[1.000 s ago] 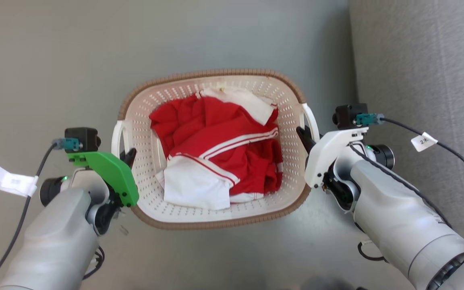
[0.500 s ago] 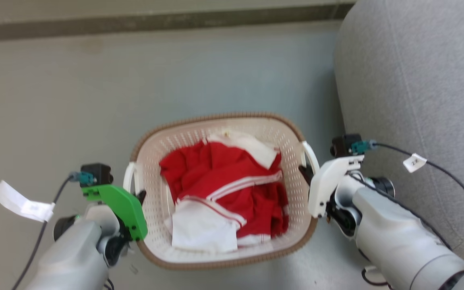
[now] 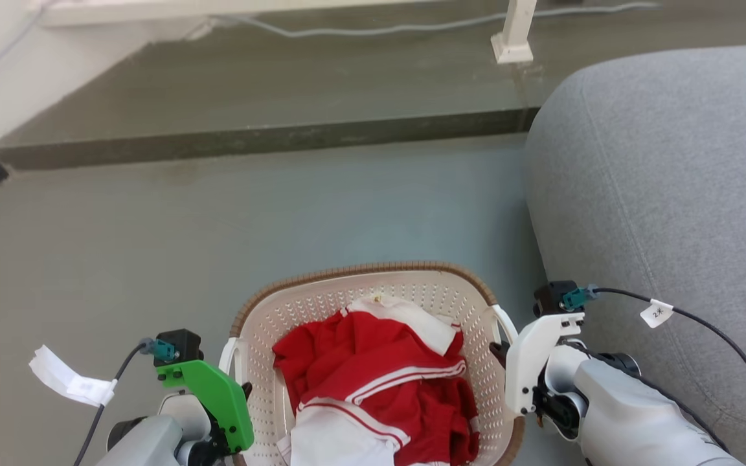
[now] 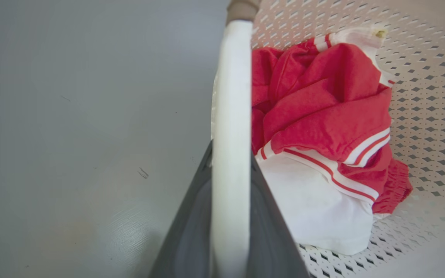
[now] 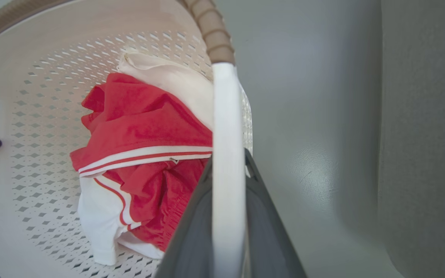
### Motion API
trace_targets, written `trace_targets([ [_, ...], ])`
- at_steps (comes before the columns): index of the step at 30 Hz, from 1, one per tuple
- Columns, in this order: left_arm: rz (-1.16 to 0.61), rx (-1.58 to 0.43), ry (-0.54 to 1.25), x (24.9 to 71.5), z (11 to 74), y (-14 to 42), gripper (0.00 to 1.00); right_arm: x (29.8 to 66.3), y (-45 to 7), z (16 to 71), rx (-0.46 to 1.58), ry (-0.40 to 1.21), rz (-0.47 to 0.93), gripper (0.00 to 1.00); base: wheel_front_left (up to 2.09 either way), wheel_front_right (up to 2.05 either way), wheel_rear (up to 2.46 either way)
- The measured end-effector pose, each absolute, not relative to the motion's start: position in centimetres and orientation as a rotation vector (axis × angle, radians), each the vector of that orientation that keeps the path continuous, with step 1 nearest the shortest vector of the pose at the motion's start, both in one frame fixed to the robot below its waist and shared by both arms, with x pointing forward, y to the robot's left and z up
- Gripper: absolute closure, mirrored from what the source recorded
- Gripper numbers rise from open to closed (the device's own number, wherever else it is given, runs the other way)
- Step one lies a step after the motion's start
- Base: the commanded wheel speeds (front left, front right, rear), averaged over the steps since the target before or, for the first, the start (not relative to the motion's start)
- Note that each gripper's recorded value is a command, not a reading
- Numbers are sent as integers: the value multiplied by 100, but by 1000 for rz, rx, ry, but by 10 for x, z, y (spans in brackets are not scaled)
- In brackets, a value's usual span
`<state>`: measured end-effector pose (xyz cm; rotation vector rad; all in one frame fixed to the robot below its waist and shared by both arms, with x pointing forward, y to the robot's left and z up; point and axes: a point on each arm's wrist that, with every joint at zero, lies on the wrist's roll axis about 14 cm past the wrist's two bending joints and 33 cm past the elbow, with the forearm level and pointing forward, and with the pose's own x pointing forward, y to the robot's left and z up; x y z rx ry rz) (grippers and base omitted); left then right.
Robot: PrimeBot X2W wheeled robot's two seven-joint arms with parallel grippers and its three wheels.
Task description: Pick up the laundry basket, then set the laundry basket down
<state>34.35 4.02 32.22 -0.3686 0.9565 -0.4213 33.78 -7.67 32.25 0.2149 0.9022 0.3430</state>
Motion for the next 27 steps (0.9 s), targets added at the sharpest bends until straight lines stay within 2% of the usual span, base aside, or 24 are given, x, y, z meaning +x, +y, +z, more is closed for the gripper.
trace_targets([
  [27, -427, -352, 946, 338, 336, 40, 100, 330, -75, 336, 195, 896, 361, 100, 0, 0, 0],
])
